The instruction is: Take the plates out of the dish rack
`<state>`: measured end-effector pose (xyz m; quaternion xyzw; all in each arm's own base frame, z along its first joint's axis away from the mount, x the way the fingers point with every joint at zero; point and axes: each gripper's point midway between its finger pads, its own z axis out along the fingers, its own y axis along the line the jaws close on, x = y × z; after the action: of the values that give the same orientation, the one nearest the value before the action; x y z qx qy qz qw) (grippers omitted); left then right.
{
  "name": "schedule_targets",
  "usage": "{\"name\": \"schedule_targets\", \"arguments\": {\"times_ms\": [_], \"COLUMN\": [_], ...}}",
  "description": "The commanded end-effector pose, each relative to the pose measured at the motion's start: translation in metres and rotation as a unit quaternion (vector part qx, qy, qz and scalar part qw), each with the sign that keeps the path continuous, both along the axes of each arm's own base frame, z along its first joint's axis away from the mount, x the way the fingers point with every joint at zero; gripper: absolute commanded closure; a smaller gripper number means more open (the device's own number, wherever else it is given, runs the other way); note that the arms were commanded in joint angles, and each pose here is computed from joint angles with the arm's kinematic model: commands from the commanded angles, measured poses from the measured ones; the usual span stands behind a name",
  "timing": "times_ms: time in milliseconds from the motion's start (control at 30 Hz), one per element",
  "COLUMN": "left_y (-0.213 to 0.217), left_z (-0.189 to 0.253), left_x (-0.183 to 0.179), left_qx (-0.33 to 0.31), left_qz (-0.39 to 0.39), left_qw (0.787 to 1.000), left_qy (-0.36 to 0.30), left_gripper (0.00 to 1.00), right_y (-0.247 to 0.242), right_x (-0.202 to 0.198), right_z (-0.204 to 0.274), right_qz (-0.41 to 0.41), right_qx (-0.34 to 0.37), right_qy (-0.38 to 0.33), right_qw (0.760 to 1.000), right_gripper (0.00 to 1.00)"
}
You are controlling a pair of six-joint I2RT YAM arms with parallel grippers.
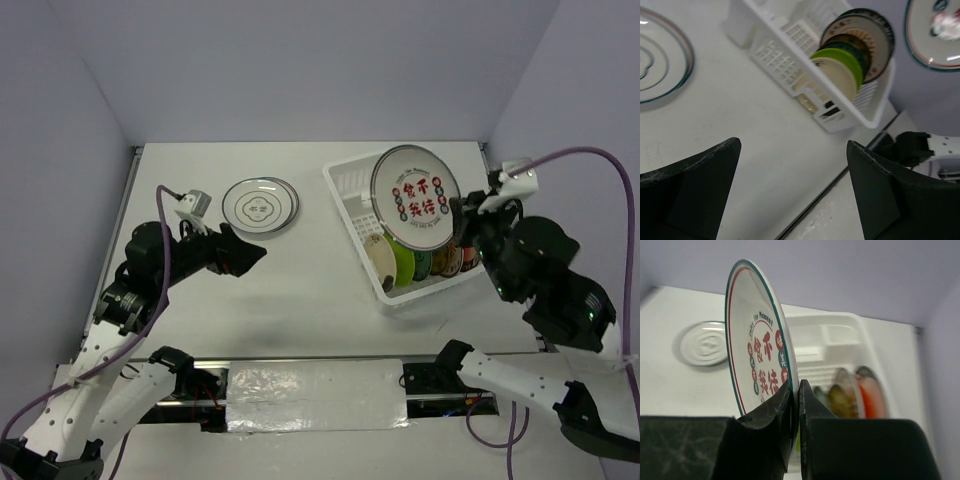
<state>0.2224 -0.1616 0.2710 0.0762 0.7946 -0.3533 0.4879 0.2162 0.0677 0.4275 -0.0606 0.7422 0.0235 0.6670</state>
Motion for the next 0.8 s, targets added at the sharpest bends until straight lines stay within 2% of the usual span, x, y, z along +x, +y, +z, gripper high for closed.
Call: {"name": "schedule_targets", "arguments": {"times_ms": [0, 33, 100, 133, 200, 367, 467, 567, 600, 667, 700, 733, 767], "left_y": [-0.035, -0.039, -0.041, -0.041, -0.042, -0.044, -0.042, -0.043, -0.044, -0.045, -0.044, -0.042, -0.039], "left_z": [0.058, 0.067, 0.072, 0.069, 0.069, 0.063, 0.055, 0.051, 0.047, 0.046, 0.042, 0.043, 0.041], "left_x": [-0.022, -0.025, -0.026, -0.023, -0.022, -0.024, -0.021, -0.018, -0.017, -0.014, -0.011, -0.007, -0.002], "left_qx": [-0.114, -0.126, -0.131, -0.126, -0.118, -0.109, -0.095, -0.089, -0.087, -0.085, -0.082, -0.080, -0.078], "left_qz": [-0.106, -0.118, -0.122, -0.116, -0.118, -0.126, -0.117, -0.118, -0.119, -0.115, -0.108, -0.095, -0.075], "left_qw": [0.985, 0.982, 0.980, 0.982, 0.983, 0.983, 0.986, 0.988, 0.988, 0.989, 0.990, 0.992, 0.994], "left_qy": [-0.068, -0.080, -0.083, -0.075, -0.076, -0.073, -0.065, -0.055, -0.049, -0.041, -0.033, -0.030, -0.020], "left_gripper": [0.00, 0.00, 0.00, 0.00, 0.01, 0.09, 0.26, 0.59, 0.78, 0.95, 0.98, 1.00, 1.00], "right_y": [0.091, 0.104, 0.135, 0.145, 0.163, 0.184, 0.192, 0.199, 0.200, 0.202, 0.202, 0.201, 0.194], "right_x": [-0.025, -0.029, -0.040, -0.043, -0.049, -0.052, -0.057, -0.055, -0.053, -0.049, -0.046, -0.043, -0.034], "right_z": [0.004, 0.005, -0.016, -0.011, -0.026, -0.025, -0.021, -0.023, -0.024, -0.027, -0.029, -0.034, -0.036], "right_qz": [0.233, 0.264, 0.329, 0.352, 0.385, 0.420, 0.442, 0.450, 0.447, 0.440, 0.434, 0.424, 0.394], "right_qx": [0.114, 0.130, 0.158, 0.175, 0.197, 0.234, 0.249, 0.256, 0.258, 0.261, 0.262, 0.259, 0.261], "right_qy": [-0.010, -0.016, 0.018, 0.010, 0.038, 0.047, 0.044, 0.051, 0.053, 0.056, 0.058, 0.064, 0.059], "right_qw": [0.966, 0.956, 0.931, 0.919, 0.901, 0.876, 0.861, 0.854, 0.855, 0.857, 0.860, 0.865, 0.879], "right_gripper": [1.00, 1.00, 1.00, 1.00, 1.00, 1.00, 1.00, 1.00, 1.00, 1.00, 0.94, 0.80, 0.39]}}
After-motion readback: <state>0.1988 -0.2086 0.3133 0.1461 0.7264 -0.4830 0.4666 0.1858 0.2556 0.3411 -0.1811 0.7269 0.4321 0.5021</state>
